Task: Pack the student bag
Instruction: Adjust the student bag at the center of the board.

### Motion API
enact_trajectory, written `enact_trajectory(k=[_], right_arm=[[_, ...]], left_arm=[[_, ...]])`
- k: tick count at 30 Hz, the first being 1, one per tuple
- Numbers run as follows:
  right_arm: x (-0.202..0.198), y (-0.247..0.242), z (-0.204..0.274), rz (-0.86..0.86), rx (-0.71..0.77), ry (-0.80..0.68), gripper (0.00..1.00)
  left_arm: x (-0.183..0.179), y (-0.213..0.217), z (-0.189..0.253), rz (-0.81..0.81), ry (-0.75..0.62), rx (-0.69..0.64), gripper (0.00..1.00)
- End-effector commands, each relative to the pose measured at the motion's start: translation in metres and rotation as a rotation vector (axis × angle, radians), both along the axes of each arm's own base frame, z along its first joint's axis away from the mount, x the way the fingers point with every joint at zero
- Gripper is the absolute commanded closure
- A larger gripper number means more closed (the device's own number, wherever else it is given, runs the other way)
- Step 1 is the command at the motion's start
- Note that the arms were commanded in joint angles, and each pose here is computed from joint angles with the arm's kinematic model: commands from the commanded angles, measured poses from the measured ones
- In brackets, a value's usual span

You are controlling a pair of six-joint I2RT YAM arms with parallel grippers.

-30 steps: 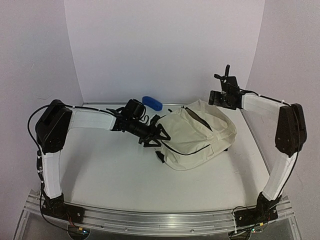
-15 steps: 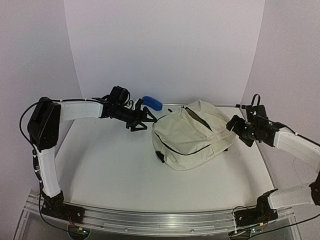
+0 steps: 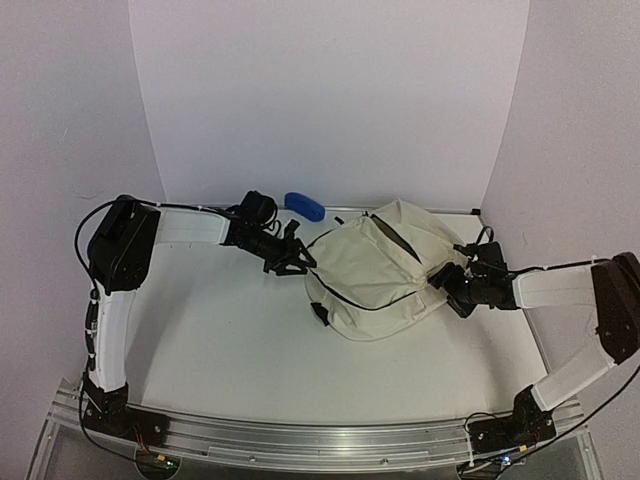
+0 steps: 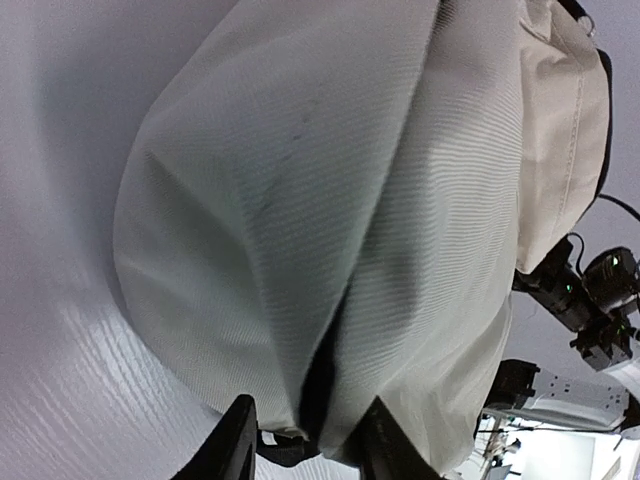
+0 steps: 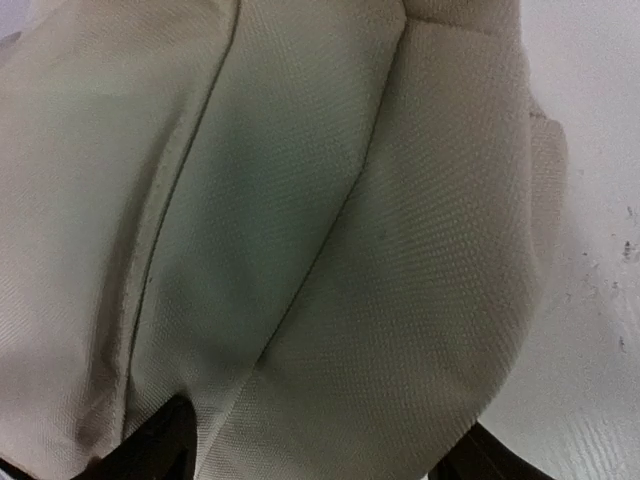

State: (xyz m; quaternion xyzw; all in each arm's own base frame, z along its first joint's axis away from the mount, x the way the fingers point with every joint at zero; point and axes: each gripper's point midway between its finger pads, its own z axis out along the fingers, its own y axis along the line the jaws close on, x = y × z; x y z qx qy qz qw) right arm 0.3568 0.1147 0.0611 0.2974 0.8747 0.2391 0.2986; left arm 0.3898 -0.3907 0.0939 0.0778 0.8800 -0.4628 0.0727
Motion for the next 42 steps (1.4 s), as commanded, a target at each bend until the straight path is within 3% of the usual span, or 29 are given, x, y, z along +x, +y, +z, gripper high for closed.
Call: enact_trajectory(k=[1, 5, 7, 10, 15, 24, 33, 42], right_arm=[[0.050, 0.016, 0.023, -0.002, 0.033, -0.163, 0.34], [0.084, 0.008, 0.035, -0.057, -0.045, -0.226, 0.50], [0.099, 0.001, 0.042, -0.095, -0.095, -0.255, 0.63], [0.122, -0.004, 0.061, -0.126, -0.154, -0.314, 0.70], [0.158, -0.005, 0.080, -0.133, -0.249, -0.380, 0.72], [0.225, 0.044, 0.060, 0.152, -0.330, -0.415, 0.70], [0.247, 0.101, 0.054, 0.427, -0.247, -0.496, 0.69], [0.252, 0.141, 0.050, 0.575, -0.199, -0.550, 0.66]], left_arm=[[0.005, -0.030, 0.019, -0.051, -0.045, -0.103, 0.79], [0.010, -0.042, 0.015, -0.062, -0.038, -0.127, 0.98], [0.015, -0.044, 0.016, -0.055, -0.049, -0.136, 1.00], [0.023, -0.048, 0.016, -0.041, -0.072, -0.139, 1.00], [0.042, -0.061, 0.016, -0.033, -0.106, -0.165, 1.00], [0.057, -0.064, 0.027, 0.001, -0.196, -0.197, 1.00], [0.021, -0.060, 0.032, -0.048, -0.189, -0.222, 1.00], [-0.020, -0.073, 0.037, -0.093, -0.162, -0.246, 1.00]])
